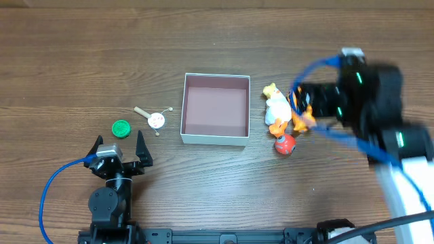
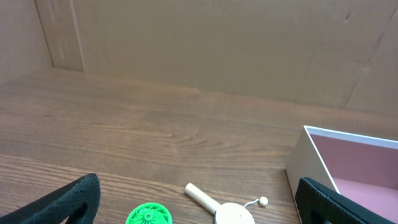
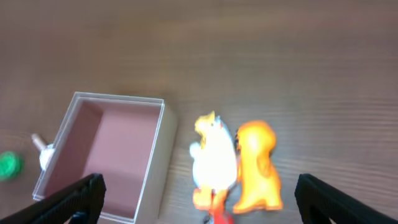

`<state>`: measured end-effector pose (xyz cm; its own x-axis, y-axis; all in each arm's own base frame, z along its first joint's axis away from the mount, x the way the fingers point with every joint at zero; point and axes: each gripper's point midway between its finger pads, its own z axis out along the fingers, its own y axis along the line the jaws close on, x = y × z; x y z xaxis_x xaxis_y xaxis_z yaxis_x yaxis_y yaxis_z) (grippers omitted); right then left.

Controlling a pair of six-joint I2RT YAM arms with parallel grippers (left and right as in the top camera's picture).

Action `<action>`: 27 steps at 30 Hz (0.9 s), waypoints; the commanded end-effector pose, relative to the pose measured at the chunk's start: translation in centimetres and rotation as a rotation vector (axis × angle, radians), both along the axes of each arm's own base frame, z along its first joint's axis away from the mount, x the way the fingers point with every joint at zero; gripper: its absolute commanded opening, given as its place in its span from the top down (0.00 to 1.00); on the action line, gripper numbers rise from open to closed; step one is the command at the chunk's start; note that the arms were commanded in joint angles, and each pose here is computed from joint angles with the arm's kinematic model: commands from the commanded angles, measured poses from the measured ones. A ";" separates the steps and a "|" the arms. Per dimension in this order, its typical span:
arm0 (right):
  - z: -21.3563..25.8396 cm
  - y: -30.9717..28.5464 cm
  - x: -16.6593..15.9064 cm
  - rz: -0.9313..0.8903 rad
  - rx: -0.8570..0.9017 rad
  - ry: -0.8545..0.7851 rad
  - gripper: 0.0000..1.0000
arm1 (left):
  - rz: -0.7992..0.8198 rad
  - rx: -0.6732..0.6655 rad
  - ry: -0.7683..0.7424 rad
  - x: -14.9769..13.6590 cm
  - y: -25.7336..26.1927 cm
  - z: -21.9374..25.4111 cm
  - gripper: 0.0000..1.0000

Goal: Pack container
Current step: 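Move the right gripper over the white plush duck and grasp it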

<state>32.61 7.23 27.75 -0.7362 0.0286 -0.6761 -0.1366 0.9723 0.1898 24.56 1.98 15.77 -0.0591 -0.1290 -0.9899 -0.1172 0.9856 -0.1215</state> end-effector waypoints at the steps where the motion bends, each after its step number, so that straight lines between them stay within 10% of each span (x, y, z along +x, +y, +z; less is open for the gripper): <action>1: -1.4 1.7 2.8 0.057 -0.006 0.118 0.00 | 0.015 -0.008 -0.009 -0.1 0.3 0.1 0.00; 13: -8.5 5.2 5.1 0.131 -0.040 0.301 0.01 | 0.015 -0.008 -0.008 -0.1 0.3 0.1 0.00; 17: -9.3 5.3 4.5 0.131 -0.069 0.322 0.15 | 0.015 -0.008 -0.009 -0.1 0.3 0.1 0.00; 20: -10.6 4.2 4.5 0.070 -0.103 0.338 0.01 | 0.015 -0.008 -0.008 -0.1 0.3 0.1 0.00; 27: -12.6 4.1 4.6 0.022 -0.083 0.351 0.00 | 0.015 -0.008 -0.008 -0.1 0.3 0.1 0.00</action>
